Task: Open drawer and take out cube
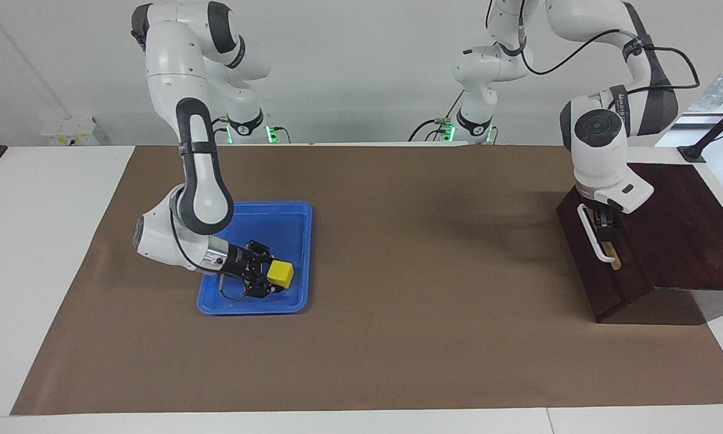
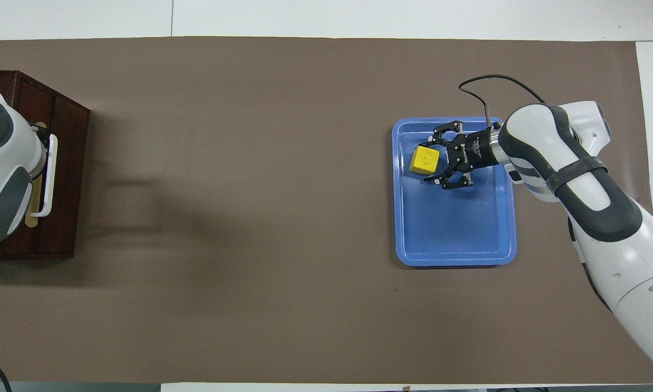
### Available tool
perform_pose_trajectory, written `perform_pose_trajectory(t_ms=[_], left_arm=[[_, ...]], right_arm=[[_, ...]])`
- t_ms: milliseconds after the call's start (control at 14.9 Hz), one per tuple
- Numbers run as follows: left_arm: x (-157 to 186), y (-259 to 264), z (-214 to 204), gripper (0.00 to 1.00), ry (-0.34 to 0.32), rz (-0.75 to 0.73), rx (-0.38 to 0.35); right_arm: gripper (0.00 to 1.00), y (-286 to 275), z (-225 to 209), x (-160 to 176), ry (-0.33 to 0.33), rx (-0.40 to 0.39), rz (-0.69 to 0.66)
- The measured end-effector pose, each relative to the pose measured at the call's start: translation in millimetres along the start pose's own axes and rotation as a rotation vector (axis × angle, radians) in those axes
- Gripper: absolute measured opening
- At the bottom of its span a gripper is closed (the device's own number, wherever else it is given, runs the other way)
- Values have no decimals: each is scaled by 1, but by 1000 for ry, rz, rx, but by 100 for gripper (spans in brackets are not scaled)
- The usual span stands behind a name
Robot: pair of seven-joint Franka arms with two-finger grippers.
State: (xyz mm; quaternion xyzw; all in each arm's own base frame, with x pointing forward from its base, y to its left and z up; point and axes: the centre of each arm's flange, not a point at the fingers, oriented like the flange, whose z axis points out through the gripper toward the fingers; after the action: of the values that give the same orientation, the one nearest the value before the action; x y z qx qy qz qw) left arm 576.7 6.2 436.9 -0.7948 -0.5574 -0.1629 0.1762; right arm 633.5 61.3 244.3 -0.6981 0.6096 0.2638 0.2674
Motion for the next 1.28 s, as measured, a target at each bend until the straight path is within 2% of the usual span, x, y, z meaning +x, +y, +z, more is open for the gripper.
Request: perform_pose_trajectory(t_ms=[67,269,403,604,739,873,1007,1141,1276], left_arm=[[-5,3,-7,100,-37,9,-13],[-27,8,-46,100,-153,48,-55],[-30,3,-83,100,-246,113,-91],[-19,-19,-135,100,-343,288,-133],[-16,-30,-158,100,-369,419,-161],[-16,-35,-173,100,-387,543,-188],[-9,-41,-179,100,-388,687,-204],[4,-49,-177,100,-402,814,-213],[25,-58,-169,100,-436,868,-236]], right_arm=[[99,0,0,0,0,0,2],[100,-5,-7,-13,-19,-8,26],[100,-13,-24,-35,-19,-34,27],[100,-29,-70,-84,41,-79,-26],[100,-32,-108,-117,127,-88,-114],[100,-26,-144,-150,230,-108,-244],[100,-13,-176,-178,320,-159,-441],[100,0,-204,-196,413,-244,-696],[100,13,-230,-208,493,-361,-967]])
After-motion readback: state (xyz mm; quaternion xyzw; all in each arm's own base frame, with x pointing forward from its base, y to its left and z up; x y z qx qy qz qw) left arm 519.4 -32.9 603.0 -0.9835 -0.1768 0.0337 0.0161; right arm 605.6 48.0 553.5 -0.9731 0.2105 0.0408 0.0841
